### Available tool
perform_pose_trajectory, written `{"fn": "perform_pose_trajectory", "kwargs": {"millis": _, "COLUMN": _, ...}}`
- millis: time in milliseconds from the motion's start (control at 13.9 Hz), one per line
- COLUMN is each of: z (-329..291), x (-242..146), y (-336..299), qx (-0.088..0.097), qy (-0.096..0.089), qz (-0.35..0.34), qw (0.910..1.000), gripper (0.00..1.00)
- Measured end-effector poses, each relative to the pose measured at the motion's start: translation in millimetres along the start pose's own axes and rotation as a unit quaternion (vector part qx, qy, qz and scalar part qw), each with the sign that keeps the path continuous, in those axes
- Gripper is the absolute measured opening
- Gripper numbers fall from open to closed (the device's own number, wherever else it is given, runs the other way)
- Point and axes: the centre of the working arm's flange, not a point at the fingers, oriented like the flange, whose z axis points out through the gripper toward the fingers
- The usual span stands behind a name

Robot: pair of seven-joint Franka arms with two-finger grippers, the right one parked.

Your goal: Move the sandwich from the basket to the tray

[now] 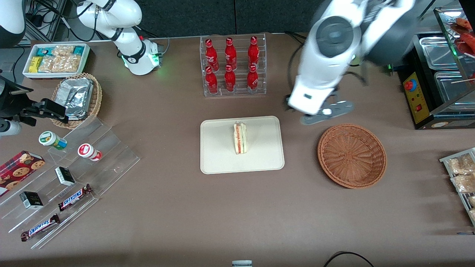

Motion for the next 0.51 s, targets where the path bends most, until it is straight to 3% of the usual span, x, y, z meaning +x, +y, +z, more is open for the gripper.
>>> {"fn": "perform_pose_trajectory", "kwargs": {"millis": 216, "z": -15, "x": 28, "y": -83, "qx": -0.012, "qy": -0.014, "qz": 0.030, "qw": 0.9994, "gripper": 1.00}}
{"fn": "perform_pose_trajectory", "kwargs": {"millis": 505, "z": -24, "x": 43, "y": -184, "qx": -0.034, "qy": -0.020, "qz": 0.062, "qw": 0.9973, "gripper": 1.00}}
